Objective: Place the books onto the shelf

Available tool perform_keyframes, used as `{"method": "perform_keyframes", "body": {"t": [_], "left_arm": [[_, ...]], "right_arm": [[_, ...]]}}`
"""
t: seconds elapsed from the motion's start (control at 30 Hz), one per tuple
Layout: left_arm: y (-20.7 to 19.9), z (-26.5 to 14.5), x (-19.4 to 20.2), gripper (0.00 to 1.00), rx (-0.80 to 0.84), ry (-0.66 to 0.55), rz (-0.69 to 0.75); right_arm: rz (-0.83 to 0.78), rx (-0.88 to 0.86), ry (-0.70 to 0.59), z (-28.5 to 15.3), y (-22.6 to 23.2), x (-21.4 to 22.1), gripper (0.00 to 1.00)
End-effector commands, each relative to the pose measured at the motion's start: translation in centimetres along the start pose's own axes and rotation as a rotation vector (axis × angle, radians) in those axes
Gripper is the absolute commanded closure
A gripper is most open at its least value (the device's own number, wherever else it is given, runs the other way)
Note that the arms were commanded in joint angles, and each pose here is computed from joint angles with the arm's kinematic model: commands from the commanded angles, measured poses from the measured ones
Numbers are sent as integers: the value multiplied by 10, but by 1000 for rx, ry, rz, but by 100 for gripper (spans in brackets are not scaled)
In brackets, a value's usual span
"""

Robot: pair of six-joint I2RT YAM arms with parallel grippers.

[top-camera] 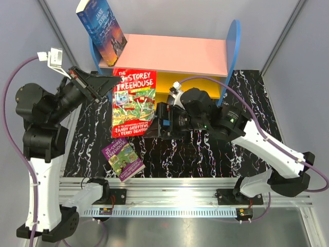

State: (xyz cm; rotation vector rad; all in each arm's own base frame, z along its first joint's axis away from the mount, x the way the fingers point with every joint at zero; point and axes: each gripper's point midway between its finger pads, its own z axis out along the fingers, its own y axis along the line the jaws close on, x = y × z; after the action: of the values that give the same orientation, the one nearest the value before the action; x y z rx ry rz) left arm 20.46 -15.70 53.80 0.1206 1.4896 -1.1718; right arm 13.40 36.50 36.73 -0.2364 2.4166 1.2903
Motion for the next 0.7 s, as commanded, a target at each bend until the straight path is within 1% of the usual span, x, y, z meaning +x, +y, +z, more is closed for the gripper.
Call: {"method": "perform_keyframes", "body": {"t": [0.0, 0.03, 0.07, 0.13, 0.17, 0.2, 0.23, 0.27, 0.3, 0.33, 0.4, 0.43, 0.47, 0.5, 0.53, 0.57, 0.6, 0.63, 0.67], "left_arm": [[-9, 7, -37, 100, -11, -105, 100], [-7, 9, -45, 100, -28, -129, 116], [0, 15, -50, 100, -53, -140, 122], [-1, 17, -75, 100, -81, -220, 184], [8, 24, -81, 100, -105, -232, 192], [10, 27, -94, 100, -127, -275, 224], [2, 26, -106, 100, -122, -310, 247], [3, 28, -113, 100, -132, -336, 259], [8, 32, -128, 100, -163, -398, 279], [4, 33, -133, 100, -159, -432, 284], [4, 33, -154, 100, -189, -528, 308], [7, 42, -155, 100, -198, -535, 305], [3, 41, -162, 100, -210, -561, 341], [6, 41, -169, 100, -244, -592, 346], [12, 57, -164, 100, -253, -570, 345], [12, 61, -164, 100, -262, -572, 359], [13, 62, -171, 100, -301, -601, 396], [10, 70, -168, 100, -294, -596, 402], [17, 78, -165, 100, -322, -587, 442]], "right_arm": [[-12, -3, -61, -23, -3, -5, 0], [-13, -14, -72, -32, -3, -3, 0], [-9, -1, -67, -32, -9, 1, 0], [-10, -19, -87, -47, -10, 4, 0], [-3, -1, -84, -47, -19, 9, 0], [3, 5, -85, -51, -23, 12, 0], [4, -6, -100, -62, -24, 14, 0], [20, 16, -103, -63, -33, 18, 0], [27, 24, -106, -66, -37, 20, 0], [33, 34, -111, -75, -42, 23, 0], [57, 71, -114, -78, -53, 27, 0], [72, 87, -114, -83, -57, 30, 0], [81, 105, -121, -85, -62, 31, 0], [89, 113, -125, -87, -65, 32, 0], [99, 123, -131, -93, -68, 34, 0], [118, 133, -142, -94, -71, 34, 0], [129, 136, -144, -96, -73, 35, 0], [138, 137, -144, -100, -74, 37, 0], [158, 157, -157, -99, -79, 36, 0]]}}
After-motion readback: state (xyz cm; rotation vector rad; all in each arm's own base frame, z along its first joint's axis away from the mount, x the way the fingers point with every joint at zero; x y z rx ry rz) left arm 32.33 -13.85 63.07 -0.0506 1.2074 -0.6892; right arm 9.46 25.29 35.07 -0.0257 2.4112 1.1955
